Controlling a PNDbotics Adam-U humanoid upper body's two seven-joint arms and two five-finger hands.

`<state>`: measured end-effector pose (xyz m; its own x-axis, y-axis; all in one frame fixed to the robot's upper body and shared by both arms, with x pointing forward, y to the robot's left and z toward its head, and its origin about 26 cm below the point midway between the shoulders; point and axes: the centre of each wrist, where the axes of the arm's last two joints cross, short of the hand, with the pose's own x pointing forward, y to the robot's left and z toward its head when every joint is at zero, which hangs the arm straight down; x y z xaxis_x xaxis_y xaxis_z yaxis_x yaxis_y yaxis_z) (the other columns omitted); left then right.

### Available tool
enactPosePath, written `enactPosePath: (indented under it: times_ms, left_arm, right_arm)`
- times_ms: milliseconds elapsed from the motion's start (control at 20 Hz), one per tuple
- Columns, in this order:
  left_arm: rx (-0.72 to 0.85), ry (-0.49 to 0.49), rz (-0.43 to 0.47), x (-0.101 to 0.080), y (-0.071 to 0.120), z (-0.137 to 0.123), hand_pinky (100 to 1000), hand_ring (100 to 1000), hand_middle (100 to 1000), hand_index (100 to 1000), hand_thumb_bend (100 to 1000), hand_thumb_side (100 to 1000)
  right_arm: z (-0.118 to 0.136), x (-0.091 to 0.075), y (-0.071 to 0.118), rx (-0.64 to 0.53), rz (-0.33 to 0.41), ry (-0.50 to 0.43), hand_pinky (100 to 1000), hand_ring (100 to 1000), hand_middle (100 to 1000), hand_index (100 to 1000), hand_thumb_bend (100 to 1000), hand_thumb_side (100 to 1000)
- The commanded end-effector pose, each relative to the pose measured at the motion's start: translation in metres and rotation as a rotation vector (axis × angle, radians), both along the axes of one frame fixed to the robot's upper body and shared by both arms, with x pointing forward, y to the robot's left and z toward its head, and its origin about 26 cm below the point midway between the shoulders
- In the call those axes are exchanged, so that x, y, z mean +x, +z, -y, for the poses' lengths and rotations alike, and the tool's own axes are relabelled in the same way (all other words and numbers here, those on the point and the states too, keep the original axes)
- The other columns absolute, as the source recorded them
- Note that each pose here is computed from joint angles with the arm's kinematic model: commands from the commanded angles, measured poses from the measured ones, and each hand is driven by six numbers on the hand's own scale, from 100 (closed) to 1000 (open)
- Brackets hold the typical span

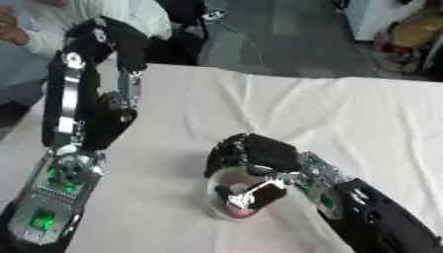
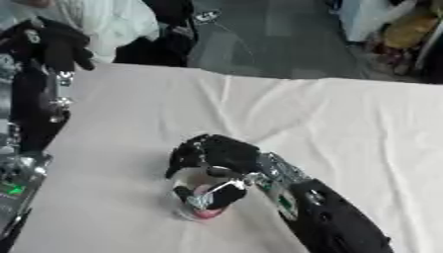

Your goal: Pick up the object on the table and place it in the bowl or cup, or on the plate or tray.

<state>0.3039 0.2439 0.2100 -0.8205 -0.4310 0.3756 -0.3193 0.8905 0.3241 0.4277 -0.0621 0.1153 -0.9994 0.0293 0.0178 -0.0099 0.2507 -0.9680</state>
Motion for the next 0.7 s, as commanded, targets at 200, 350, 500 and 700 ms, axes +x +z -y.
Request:
enactPosePath:
  times_ms: [200,350,500,700]
  left_arm:
    - [0.010,-0.011,0.027,-0.0018,0.0079,0.0006,534,388,560,624,100,660]
    - [0.010,-0.011,0.027,-0.0019,0.0078,0.0006,534,388,560,624,100,660]
    - [0.010,-0.011,0.027,-0.0019,0.0077,0.0006,534,388,560,624,100,660]
    - [0.010,-0.011,0.028,-0.0018,0.0079,0.0006,533,388,560,624,100,660]
  right_arm:
    - [-0.0002,0.0004,0.0075,0.027,0.022,-0.003,560,660,643,704,106,633]
    - [-0.0001,0.0002,0.0073,0.031,0.022,-0.003,564,669,672,710,108,635]
    - [-0.0001,0.0002,0.0074,0.034,0.022,-0.002,564,669,673,710,107,635]
    - [0.0003,-0.0001,0.0068,0.044,0.018,-0.003,562,678,694,715,103,622]
